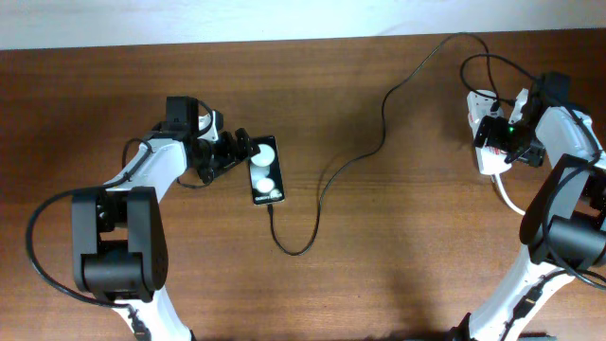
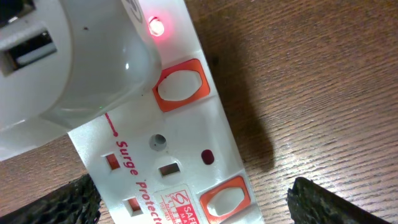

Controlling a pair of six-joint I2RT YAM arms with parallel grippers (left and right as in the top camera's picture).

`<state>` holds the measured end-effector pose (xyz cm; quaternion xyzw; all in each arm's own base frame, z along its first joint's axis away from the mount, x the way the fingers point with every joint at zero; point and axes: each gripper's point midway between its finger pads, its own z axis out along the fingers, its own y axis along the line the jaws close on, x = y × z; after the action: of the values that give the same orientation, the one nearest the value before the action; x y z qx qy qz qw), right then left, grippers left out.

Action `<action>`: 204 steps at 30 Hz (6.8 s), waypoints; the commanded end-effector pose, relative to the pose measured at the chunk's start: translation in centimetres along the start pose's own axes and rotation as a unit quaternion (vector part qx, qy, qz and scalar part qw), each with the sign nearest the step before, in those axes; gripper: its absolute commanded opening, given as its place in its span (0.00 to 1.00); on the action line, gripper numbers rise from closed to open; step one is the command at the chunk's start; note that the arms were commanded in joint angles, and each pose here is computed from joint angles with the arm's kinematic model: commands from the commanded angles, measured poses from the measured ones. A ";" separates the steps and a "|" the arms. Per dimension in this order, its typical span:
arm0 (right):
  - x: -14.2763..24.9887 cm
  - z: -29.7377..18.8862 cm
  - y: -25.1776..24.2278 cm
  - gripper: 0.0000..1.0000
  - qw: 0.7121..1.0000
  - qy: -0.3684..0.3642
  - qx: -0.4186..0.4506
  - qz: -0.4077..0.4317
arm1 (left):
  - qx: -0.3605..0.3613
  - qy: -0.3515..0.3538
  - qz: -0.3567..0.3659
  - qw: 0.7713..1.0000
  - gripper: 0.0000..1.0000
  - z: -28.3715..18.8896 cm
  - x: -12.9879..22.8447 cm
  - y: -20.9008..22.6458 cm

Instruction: Plug charger to phone and switch on socket

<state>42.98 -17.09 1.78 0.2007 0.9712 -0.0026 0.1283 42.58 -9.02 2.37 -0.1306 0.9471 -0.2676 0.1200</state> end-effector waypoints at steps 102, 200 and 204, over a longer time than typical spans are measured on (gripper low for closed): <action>0.6 0.8 -0.4 0.98 1.000 0.011 0.011 -0.002 | 0.129 -0.553 0.235 0.789 0.99 -22.3 13.4 -1.8; 0.6 0.8 -0.4 0.99 1.000 0.011 0.011 -0.002 | -0.027 -0.569 0.148 0.808 0.99 -20.6 12.0 3.5; 0.6 0.8 -0.4 0.99 1.000 0.011 0.011 -0.002 | -0.027 -0.569 0.148 0.808 0.99 -20.6 12.0 3.5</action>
<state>42.82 -17.05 1.53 0.2008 0.9717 -0.0025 0.1247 24.61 -0.24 15.75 -0.1227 0.7240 -0.1085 0.6700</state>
